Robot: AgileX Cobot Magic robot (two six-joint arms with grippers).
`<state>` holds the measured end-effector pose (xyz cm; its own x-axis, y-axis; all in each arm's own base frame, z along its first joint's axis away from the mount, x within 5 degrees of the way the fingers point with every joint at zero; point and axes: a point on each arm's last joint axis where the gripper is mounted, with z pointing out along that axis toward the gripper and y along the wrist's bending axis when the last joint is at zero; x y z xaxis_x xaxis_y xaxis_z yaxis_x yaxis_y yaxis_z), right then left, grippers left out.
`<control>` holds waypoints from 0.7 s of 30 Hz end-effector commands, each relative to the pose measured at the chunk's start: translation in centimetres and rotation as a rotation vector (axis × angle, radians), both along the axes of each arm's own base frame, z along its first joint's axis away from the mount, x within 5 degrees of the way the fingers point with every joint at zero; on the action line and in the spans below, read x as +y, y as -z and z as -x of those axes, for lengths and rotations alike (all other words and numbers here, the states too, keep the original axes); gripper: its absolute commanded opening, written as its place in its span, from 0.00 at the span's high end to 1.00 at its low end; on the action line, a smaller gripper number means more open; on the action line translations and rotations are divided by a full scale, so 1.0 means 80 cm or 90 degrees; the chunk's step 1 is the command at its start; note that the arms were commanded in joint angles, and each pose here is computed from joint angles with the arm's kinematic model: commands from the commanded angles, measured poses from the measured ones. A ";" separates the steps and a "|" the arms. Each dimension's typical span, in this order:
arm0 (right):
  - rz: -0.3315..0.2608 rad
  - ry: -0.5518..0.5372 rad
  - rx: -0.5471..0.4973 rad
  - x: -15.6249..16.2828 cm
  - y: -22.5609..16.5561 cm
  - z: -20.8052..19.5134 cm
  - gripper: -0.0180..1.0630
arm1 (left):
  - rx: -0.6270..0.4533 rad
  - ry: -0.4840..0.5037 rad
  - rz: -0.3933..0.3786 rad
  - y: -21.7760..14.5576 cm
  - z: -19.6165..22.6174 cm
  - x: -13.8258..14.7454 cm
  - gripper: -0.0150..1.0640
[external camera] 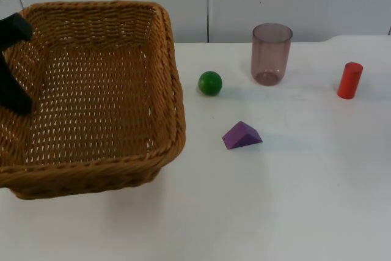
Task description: Pick up the basket with the left hand and place the triangular block into the basket with the right hand.
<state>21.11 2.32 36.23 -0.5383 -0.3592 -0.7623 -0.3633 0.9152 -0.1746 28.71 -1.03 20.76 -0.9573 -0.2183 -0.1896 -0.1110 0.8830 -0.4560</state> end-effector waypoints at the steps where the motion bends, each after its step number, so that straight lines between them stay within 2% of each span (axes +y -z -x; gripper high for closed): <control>1: 0.033 -0.085 0.057 0.009 0.034 -0.035 0.02 | -0.004 -0.008 0.013 -0.006 0.001 -0.001 0.99; 2: 0.033 -0.085 0.057 0.009 0.034 -0.035 0.02 | -0.004 -0.008 0.013 -0.006 0.001 -0.001 0.99; 6: 0.022 -0.188 0.117 0.024 0.085 -0.081 0.02 | -0.004 -0.009 0.014 -0.006 0.001 -0.001 0.99; 9: 0.016 -0.214 0.135 0.030 0.114 -0.102 0.02 | -0.004 -0.009 0.014 -0.006 0.001 -0.001 0.99; 11: 0.046 -0.246 0.150 0.042 0.137 -0.119 0.02 | -0.004 -0.009 0.014 -0.006 0.001 -0.001 0.99; 12: 0.046 -0.246 0.150 0.042 0.137 -0.119 0.02 | -0.004 -0.009 0.014 -0.006 0.001 -0.001 0.99; 14: 0.083 -0.291 0.179 0.061 0.159 -0.133 0.02 | -0.004 -0.009 0.014 -0.006 0.001 -0.001 0.99; 16: 0.118 -0.351 0.195 0.095 0.178 -0.151 0.02 | -0.004 -0.008 0.013 -0.006 0.001 -0.001 0.99; 18: 0.126 -0.369 0.203 0.108 0.187 -0.159 0.02 | -0.004 -0.008 0.013 -0.006 0.001 -0.001 0.99; 21: 0.164 -0.432 0.209 0.146 0.211 -0.184 0.02 | -0.004 -0.008 0.013 -0.006 0.001 -0.001 0.99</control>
